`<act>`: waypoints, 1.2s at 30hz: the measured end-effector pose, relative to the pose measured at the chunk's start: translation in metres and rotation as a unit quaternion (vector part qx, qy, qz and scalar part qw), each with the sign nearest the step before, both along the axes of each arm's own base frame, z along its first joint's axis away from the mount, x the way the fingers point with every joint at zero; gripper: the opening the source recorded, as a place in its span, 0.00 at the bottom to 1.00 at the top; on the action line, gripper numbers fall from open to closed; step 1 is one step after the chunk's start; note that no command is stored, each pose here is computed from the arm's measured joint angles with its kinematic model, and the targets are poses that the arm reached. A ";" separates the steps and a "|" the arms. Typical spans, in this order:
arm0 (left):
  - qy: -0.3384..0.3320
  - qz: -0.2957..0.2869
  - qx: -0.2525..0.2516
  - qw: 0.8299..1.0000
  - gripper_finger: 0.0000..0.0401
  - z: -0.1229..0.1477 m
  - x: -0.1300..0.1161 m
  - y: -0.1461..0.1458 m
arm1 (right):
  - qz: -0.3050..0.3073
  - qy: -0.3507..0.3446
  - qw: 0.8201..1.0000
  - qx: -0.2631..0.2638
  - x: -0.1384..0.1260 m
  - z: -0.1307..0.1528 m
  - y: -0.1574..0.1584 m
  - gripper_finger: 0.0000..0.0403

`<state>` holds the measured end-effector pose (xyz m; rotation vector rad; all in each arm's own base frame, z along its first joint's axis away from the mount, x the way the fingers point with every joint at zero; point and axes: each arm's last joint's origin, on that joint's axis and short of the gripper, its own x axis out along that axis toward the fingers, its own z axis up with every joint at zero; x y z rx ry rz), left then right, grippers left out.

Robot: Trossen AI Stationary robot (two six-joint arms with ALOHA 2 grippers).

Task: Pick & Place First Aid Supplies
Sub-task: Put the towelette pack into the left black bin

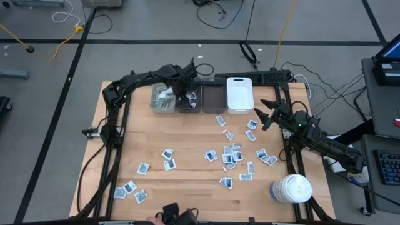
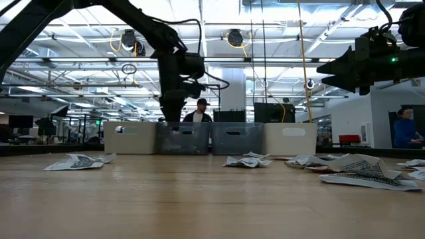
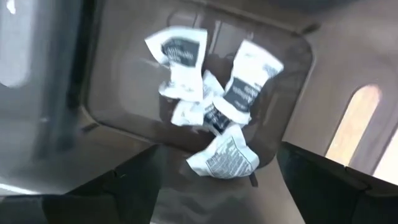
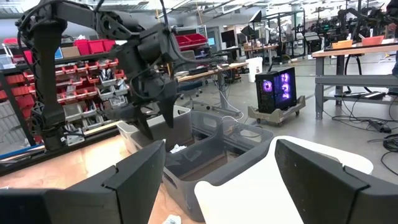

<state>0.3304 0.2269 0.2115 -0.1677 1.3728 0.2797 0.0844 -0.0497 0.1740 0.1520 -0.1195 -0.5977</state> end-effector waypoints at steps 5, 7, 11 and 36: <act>0.003 -0.009 -0.001 1.000 0.81 0.019 0.002 -0.001 | 0.000 0.000 1.000 0.000 0.000 0.000 0.000 0.74; 0.011 -0.011 -0.007 1.000 0.80 0.024 0.001 -0.003 | 0.000 0.000 1.000 0.000 0.000 0.000 0.000 0.74; 0.026 -0.026 -0.031 0.999 0.75 0.030 -0.002 -0.007 | 0.000 0.000 1.000 0.000 0.000 0.000 0.000 0.74; 0.134 -0.118 -0.029 0.983 0.68 0.029 0.026 -0.103 | 0.000 0.000 1.000 0.000 0.000 0.000 0.000 0.74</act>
